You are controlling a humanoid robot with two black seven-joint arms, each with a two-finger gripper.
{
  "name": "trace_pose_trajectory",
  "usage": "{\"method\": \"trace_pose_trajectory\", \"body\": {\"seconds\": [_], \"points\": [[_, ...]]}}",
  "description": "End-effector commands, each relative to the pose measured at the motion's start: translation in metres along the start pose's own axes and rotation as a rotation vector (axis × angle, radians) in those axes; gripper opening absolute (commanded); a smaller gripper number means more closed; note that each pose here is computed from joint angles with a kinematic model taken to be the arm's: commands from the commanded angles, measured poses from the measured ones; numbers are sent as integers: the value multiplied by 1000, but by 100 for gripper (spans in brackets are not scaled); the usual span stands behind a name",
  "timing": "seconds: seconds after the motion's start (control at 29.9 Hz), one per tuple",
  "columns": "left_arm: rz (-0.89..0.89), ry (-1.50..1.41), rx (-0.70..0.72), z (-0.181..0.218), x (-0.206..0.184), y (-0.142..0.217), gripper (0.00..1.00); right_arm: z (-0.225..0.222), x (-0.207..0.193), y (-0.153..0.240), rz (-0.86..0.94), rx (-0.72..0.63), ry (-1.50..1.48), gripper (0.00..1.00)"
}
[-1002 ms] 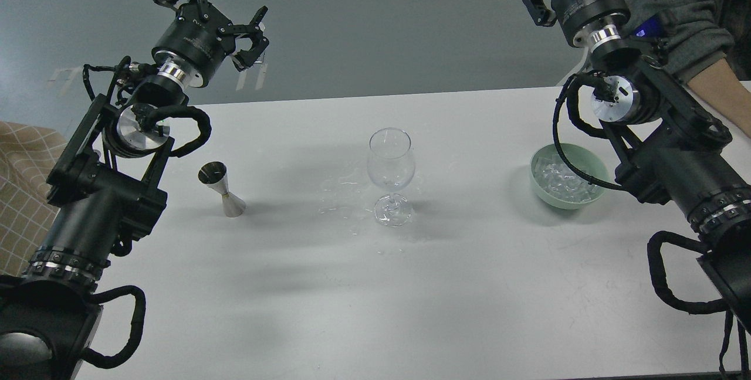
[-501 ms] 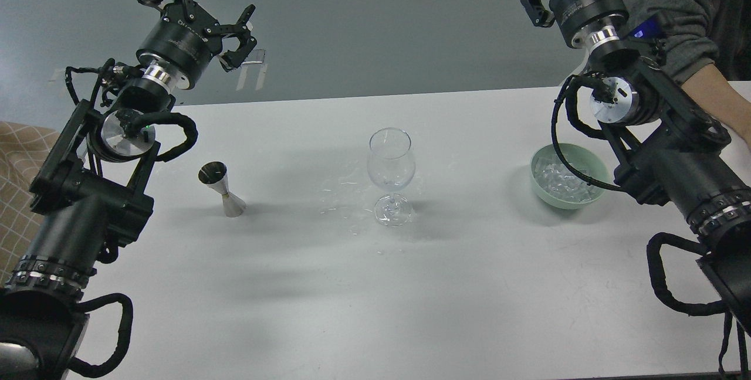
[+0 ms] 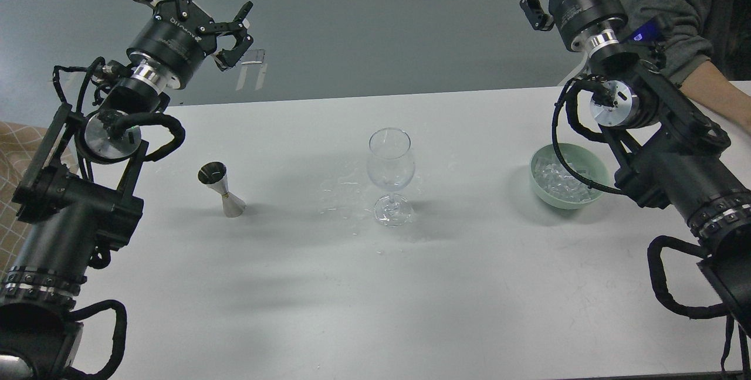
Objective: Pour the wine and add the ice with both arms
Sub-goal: 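Lower the left gripper toward the silver jigger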
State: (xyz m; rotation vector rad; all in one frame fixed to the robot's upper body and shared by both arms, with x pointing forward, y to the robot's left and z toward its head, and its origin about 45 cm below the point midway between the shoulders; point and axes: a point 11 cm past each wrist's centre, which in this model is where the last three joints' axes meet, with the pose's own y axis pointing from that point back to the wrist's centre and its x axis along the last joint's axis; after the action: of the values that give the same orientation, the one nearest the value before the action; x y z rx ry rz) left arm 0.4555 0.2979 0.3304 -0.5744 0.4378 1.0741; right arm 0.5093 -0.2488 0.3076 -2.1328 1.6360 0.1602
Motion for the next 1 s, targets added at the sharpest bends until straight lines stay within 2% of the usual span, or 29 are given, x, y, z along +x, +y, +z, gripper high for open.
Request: {"method": "trace_pose_trajectory", "body": {"seconds": [0.0, 0.1, 0.23, 0.37, 0.63, 0.84, 0.97], "points": [[33, 63, -43, 11, 3, 23, 96, 2, 2, 2, 3, -4, -2, 100], [98, 220, -24, 14, 7, 43, 95, 3, 2, 3, 3, -5, 0, 100], [153, 289, -30, 18, 13, 70, 96, 3, 1, 3, 2, -6, -2, 100], [215, 308, -35, 12, 26, 124, 96, 4, 2, 3, 2, -8, -1, 100], [339, 443, -61, -3, 47, 211, 97, 13, 3, 8, 10, -25, -6, 100], [382, 495, -26, -41, 51, 249, 97, 23, 3, 13, 9, -51, 5, 100], [400, 528, -12, -58, 50, 251, 97, 27, 1, 14, -1, -64, 12, 100]]}}
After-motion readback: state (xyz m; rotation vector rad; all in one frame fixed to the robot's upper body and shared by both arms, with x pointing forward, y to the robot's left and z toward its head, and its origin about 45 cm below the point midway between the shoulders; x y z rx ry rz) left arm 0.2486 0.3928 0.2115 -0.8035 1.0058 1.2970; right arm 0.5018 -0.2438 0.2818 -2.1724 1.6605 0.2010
